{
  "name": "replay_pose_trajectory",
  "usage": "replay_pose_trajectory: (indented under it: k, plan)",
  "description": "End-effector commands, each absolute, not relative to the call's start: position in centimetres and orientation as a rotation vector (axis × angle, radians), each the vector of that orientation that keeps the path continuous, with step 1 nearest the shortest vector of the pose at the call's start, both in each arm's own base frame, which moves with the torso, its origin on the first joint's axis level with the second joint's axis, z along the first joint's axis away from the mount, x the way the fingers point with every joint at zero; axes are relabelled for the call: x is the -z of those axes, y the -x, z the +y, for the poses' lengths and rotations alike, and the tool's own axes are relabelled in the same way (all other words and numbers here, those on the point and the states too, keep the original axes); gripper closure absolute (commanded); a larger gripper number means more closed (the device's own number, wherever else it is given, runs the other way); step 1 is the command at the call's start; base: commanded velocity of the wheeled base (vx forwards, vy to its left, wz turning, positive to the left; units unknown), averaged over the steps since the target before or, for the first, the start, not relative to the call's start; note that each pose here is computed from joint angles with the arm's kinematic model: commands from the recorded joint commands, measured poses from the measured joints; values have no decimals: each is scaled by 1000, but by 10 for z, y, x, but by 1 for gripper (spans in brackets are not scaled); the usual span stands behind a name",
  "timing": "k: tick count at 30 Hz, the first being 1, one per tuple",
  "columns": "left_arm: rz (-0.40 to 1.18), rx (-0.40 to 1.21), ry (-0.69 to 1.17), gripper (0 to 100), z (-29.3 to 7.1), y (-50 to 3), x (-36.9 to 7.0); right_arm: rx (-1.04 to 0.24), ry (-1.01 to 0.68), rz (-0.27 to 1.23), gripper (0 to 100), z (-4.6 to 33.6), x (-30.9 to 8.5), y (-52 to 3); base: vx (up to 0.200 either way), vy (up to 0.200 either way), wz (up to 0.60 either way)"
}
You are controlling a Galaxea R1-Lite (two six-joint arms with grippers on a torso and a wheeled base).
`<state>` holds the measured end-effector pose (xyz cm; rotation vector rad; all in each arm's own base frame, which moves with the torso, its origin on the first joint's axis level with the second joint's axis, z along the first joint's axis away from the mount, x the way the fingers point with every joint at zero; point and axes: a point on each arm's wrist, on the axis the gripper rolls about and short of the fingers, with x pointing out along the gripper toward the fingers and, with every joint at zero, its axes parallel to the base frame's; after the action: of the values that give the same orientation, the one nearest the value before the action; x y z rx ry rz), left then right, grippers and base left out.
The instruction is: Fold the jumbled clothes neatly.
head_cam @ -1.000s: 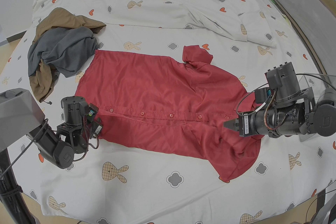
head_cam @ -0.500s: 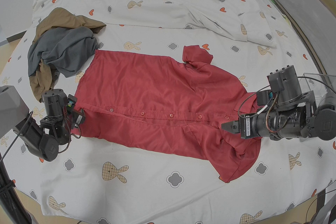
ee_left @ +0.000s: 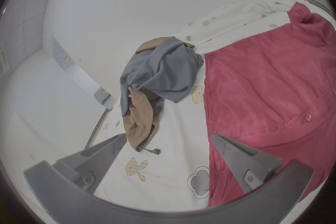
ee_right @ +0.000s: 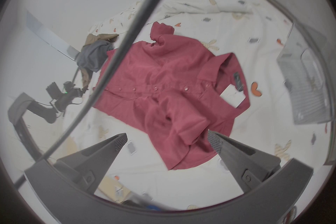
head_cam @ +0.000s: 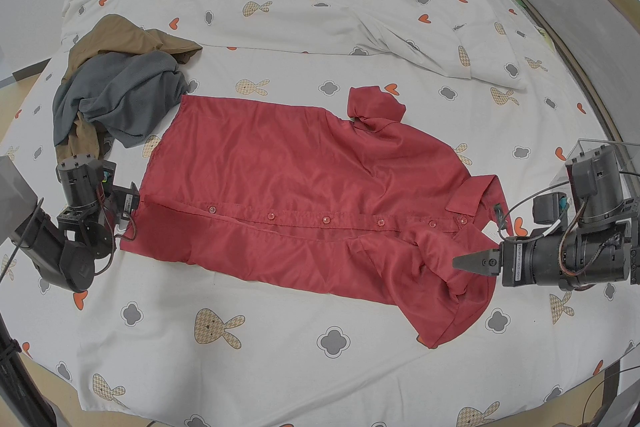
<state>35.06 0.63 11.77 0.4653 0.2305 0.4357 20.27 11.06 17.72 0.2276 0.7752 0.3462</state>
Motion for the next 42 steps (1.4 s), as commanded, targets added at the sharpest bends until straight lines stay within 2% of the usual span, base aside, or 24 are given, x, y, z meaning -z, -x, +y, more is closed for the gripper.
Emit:
replay_pose_trajectory:
  k: [1,3,7,11,13,14,15,16,26,31,32,42]
  plan:
    - [164,-460,-356,0,8,-330,-155,-369,-394,869,0,82,-166,-214,0,0,0]
    - [183,-460,-280,0,9,-314,-174,-385,-453,951,0,73,-149,-232,0,0,0]
    - [289,-433,-152,0,6,-293,-198,-372,-500,996,0,63,-130,-252,0,0,0]
    - [471,-237,82,0,-2,-274,-226,-339,-517,1011,0,59,-100,-272,0,0,0]
    - [471,-237,82,0,-2,-274,-226,-339,-517,1011,0,59,-100,-272,0,0,0]
    - [570,-60,206,0,-6,-258,-244,-346,-517,1013,0,60,-92,-271,0,0,0]
    - [570,-60,206,0,-6,-258,-244,-346,-517,1013,0,60,-92,-271,0,0,0]
    - [615,58,262,0,-9,-249,-251,-356,-518,998,0,63,-91,-273,0,0,0]
    - [596,330,352,0,-23,-214,-266,-316,-614,1019,0,72,-67,-291,0,0,0]
    - [609,362,343,0,-29,-210,-262,-326,-631,1008,0,76,-65,-294,0,0,0]
    - [609,364,341,0,-29,-210,-262,-326,-637,1006,100,77,-65,-294,0,0,0]
    - [625,389,328,0,-35,-211,-257,-338,-683,908,100,75,-77,-296,0,0,0]
